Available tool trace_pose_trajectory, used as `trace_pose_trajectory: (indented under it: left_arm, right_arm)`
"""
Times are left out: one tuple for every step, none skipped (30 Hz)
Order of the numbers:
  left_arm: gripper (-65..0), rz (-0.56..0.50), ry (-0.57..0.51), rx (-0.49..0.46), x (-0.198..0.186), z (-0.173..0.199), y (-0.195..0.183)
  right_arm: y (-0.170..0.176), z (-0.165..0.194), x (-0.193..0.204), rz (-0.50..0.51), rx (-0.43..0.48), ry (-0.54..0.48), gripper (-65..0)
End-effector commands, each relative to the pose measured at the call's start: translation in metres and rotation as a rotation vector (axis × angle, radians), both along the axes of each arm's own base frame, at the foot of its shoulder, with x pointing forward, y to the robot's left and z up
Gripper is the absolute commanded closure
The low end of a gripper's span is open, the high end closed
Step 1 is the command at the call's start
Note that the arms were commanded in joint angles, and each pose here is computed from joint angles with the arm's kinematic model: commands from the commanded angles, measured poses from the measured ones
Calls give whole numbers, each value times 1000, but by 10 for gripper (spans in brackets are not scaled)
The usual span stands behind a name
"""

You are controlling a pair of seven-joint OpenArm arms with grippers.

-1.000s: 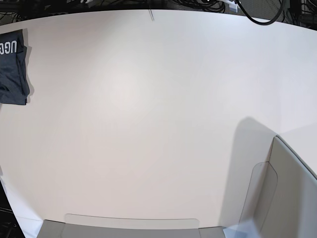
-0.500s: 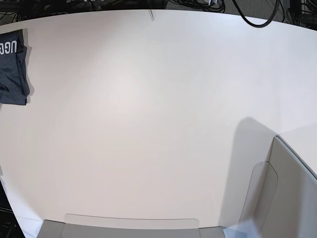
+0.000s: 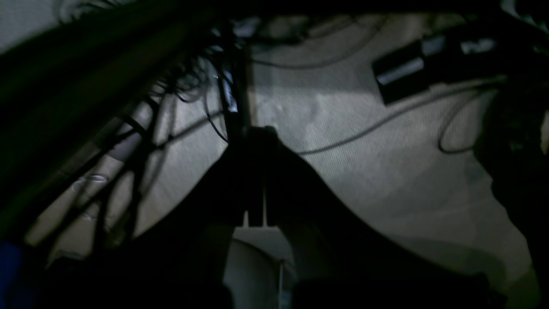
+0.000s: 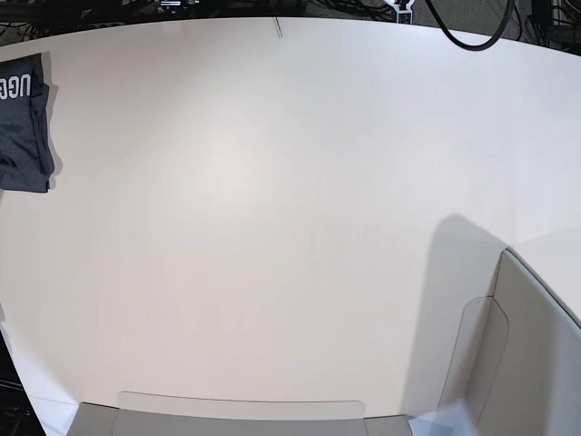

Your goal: Layout the t-shirt on the table in an organized manner, then fold the t-shirt properly

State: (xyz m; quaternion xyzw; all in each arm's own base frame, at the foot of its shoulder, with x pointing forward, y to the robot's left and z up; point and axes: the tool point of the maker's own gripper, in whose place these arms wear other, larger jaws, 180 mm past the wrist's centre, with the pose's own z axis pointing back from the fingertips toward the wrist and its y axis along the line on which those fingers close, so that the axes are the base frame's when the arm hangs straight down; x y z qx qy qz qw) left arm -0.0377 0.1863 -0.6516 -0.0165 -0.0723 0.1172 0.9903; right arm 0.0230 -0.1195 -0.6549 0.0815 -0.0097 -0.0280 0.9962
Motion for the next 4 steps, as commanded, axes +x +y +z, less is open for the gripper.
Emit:
trace_pose_trajectory:
  left_arm:
    - [0, -2, -7, 5, 2, 0, 2]
    - [0, 0, -15, -3, 8, -1, -3]
    - [0, 2, -21, -11, 13, -1, -8]
    - [0, 1, -27, -16, 17, -2, -11]
  right_arm:
    - [3, 0, 2, -7, 6, -6, 0]
    - [6, 0, 2, -7, 11, -6, 0]
    - [7, 0, 3, -7, 12, -8, 0]
    - [8, 1, 7, -7, 14, -14, 0]
